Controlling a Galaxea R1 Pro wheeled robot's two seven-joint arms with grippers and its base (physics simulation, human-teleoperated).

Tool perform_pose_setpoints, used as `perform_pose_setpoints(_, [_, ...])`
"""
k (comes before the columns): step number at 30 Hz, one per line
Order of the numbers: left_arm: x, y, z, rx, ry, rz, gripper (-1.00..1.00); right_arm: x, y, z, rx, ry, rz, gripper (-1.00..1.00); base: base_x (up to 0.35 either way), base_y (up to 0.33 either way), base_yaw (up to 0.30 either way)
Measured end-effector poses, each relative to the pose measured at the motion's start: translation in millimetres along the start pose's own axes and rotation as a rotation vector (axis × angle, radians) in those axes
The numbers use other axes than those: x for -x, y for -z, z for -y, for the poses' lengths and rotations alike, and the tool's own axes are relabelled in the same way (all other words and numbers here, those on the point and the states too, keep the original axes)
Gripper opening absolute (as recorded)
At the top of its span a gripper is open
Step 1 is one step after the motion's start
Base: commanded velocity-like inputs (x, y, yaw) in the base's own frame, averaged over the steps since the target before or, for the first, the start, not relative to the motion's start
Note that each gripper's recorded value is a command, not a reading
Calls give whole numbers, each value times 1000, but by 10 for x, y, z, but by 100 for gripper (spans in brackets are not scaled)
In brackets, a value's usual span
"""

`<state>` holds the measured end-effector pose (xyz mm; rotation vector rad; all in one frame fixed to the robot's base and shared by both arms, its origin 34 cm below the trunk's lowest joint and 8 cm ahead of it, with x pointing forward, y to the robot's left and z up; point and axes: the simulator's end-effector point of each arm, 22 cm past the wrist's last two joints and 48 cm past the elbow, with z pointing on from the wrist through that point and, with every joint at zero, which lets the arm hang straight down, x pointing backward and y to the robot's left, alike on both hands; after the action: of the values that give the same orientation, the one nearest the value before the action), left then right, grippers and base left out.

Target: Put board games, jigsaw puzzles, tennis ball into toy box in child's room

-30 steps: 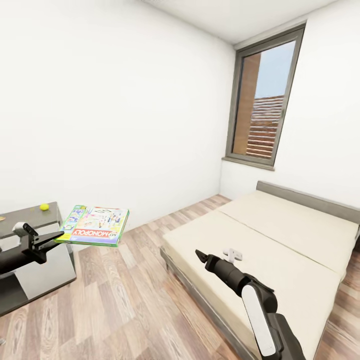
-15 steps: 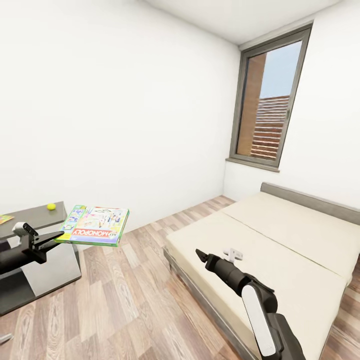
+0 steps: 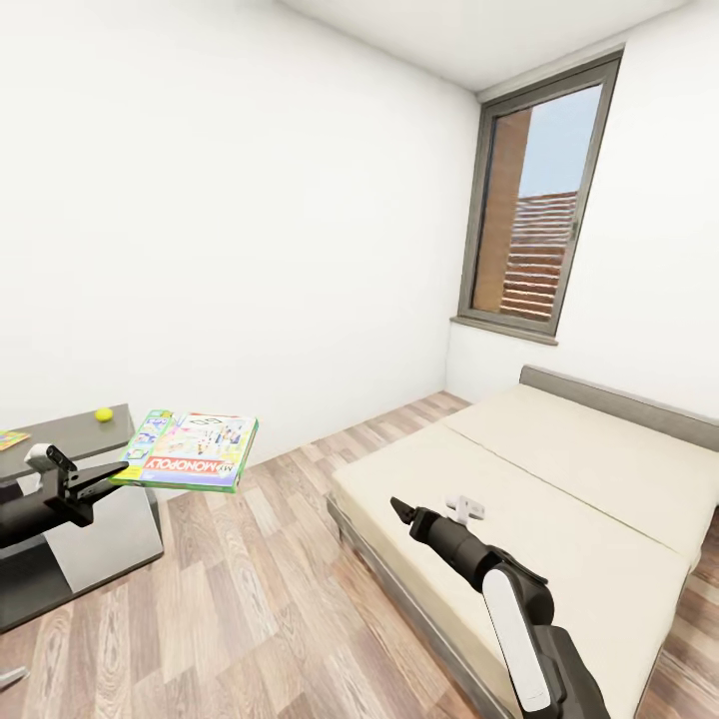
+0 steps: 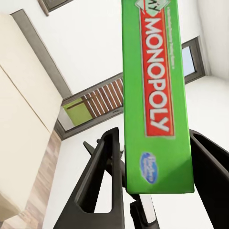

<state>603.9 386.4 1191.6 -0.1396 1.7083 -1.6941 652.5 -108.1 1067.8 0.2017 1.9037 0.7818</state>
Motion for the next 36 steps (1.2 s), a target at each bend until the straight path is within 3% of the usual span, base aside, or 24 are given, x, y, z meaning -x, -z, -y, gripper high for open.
perform_pose_setpoints(17, [0, 6, 138, 1, 2, -1, -100, 77, 90, -90, -1, -1, 1, 100, 0, 0, 3])
perform_pose_setpoints(36, [-8, 30, 202, 23, 2, -3, -100, 141, 167, -159, -2, 0, 10, 100, 0, 0, 80])
